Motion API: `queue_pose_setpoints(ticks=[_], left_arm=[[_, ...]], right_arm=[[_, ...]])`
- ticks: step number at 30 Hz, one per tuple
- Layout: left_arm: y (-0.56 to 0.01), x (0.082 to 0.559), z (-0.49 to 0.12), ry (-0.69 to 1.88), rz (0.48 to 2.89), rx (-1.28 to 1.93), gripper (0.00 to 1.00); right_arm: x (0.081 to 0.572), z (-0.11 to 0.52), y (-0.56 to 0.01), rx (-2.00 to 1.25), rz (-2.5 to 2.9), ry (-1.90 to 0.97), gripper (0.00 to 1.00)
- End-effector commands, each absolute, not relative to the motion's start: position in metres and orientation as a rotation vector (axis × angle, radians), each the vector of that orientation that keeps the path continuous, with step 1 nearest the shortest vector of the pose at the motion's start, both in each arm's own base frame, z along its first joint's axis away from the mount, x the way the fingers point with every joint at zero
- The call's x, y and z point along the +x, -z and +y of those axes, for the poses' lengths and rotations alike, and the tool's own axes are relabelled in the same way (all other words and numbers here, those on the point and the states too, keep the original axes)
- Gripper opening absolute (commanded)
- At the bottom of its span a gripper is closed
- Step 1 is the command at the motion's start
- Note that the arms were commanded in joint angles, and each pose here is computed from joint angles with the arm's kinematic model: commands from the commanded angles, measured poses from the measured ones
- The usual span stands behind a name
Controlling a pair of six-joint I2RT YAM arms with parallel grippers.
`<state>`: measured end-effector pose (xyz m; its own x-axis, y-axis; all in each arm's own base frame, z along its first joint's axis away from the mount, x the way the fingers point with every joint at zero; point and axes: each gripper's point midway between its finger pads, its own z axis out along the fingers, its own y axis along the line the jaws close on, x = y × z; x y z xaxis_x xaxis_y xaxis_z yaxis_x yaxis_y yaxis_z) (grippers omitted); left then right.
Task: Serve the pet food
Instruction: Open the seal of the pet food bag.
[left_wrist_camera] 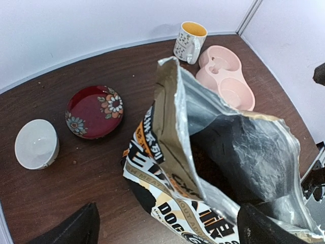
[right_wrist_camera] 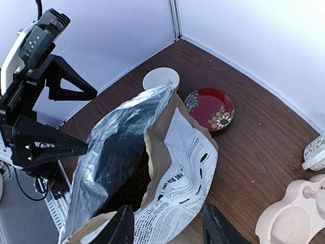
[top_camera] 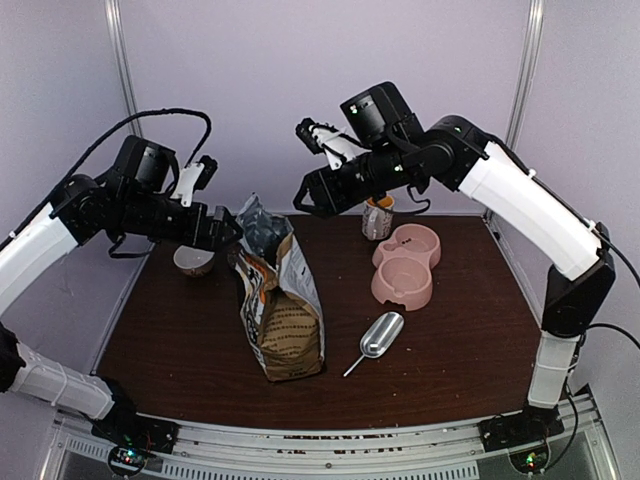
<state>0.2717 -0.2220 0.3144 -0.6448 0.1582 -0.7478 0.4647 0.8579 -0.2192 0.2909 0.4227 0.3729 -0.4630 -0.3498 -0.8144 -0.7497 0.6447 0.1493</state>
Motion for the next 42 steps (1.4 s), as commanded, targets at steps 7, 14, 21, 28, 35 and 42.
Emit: queue_pose_setpoints(ticks=[7,14,21,28,35,42], left_arm=[[-0.34,0.268,-0.218,0.642,2.191,0.259,0.91],[-0.344,0.263,-0.227,0.618,2.3,0.09,0.84],[-0.344,0.259,-0.251,0.588,2.356,0.056,0.81],[-0.327,0.261,-0.269,0.585,2.414,0.039,0.54],[-0.312,0.262,-0.283,0.575,2.457,0.067,0.26],[-0.313,0.264,-0.29,0.586,2.428,0.094,0.0]], right_arm=[[0.3,0.389,-0.39,-0.732,1.987,-0.565,0.58],[0.305,0.361,-0.381,-0.651,1.992,-0.531,0.69],[0.297,0.35,-0.362,-0.647,2.0,-0.545,0.7],[0.289,0.346,-0.355,-0.666,1.994,-0.572,0.7],[0.282,0.363,-0.369,-0.718,1.967,-0.672,0.71],[0.265,0.41,-0.373,-0.749,2.045,-0.935,0.72]])
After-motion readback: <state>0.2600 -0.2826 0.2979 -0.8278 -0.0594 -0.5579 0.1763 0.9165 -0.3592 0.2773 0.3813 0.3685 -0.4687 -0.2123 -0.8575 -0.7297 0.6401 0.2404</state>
